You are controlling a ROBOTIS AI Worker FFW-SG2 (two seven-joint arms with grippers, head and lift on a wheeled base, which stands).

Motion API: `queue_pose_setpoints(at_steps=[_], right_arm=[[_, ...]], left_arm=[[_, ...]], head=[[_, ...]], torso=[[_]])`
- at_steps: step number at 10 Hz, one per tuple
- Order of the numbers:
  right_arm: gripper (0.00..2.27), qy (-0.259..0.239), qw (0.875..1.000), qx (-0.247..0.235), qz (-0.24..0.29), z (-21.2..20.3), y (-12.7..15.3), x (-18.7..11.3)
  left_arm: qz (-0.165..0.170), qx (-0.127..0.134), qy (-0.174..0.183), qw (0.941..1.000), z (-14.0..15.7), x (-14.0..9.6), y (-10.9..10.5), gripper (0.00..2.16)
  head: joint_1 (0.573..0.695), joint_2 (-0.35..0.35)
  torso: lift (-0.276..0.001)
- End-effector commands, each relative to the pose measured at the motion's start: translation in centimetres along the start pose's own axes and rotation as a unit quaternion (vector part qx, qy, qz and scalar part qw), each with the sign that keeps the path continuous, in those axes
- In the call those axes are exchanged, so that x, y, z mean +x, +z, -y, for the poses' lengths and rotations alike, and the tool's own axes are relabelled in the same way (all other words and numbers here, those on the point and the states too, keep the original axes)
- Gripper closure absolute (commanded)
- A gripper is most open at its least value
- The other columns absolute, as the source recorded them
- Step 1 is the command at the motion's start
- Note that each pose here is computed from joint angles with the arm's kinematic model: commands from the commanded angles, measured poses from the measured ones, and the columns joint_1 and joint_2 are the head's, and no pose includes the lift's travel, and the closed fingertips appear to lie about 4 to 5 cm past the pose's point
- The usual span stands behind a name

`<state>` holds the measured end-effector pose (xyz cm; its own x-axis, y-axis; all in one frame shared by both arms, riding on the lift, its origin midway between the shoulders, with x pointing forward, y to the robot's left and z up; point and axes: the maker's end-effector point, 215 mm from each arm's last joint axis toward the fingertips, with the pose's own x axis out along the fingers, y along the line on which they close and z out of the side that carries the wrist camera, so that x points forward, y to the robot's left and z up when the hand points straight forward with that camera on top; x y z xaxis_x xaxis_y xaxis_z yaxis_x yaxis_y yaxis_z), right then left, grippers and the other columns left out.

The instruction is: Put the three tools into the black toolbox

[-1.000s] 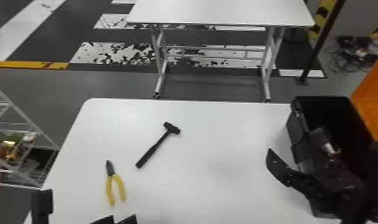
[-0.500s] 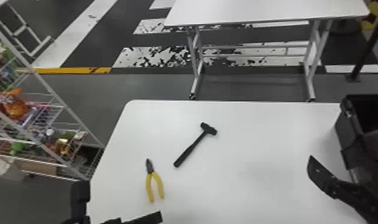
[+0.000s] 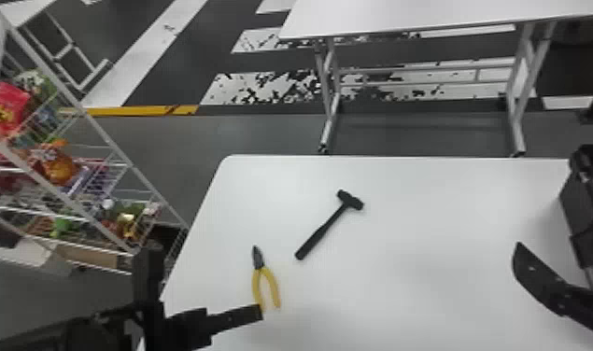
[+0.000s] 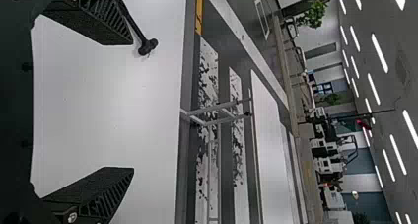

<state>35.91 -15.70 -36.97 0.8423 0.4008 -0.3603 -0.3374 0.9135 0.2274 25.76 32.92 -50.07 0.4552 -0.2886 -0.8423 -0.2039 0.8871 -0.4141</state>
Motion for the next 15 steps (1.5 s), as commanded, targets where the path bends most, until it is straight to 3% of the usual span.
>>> queue_pose_setpoints(at_steps=[1, 3, 5, 7, 11, 15], right_arm=[[0.09, 0.005, 1.0, -0.005, 0.001, -0.2, 0.1, 0.0], [0.09, 0.005, 1.0, -0.008, 0.008, -0.2, 0.4, -0.4], [0.09, 0.011, 1.0, -0.011, 0.017, -0.5, 0.7, -0.7], [0.09, 0.011, 1.0, -0.014, 0.019, -0.5, 0.9, -0.9], [0.09, 0.011, 1.0, -0.016, 0.02, -0.3, 0.9, -1.2], [0.09, 0.012, 1.0, -0.015, 0.019, -0.2, 0.6, -1.0]], left_arm=[[0.009, 0.009, 0.02, 0.9997, -0.3, 0.2, 1.9, 0.07], [0.016, 0.033, 0.061, 0.9975, -0.5, 1.1, 4.2, 0.07], [0.025, 0.059, 0.075, 0.9951, 1.0, 2.8, 7.7, 0.07], [0.017, 0.077, 0.084, 0.9934, 2.0, 4.3, 9.1, 0.07], [-0.006, 0.073, 0.112, 0.9911, 1.4, 6.8, 9.7, 0.07], [-0.043, 0.066, 0.127, 0.9888, 0.1, 8.4, 6.8, 0.07]], head=[[0.695, 0.314], [0.695, 0.334], [0.695, 0.329], [0.695, 0.306], [0.695, 0.273], [0.695, 0.268]], torso=[[-0.051], [-0.051], [-0.051], [-0.051], [-0.051], [-0.051]])
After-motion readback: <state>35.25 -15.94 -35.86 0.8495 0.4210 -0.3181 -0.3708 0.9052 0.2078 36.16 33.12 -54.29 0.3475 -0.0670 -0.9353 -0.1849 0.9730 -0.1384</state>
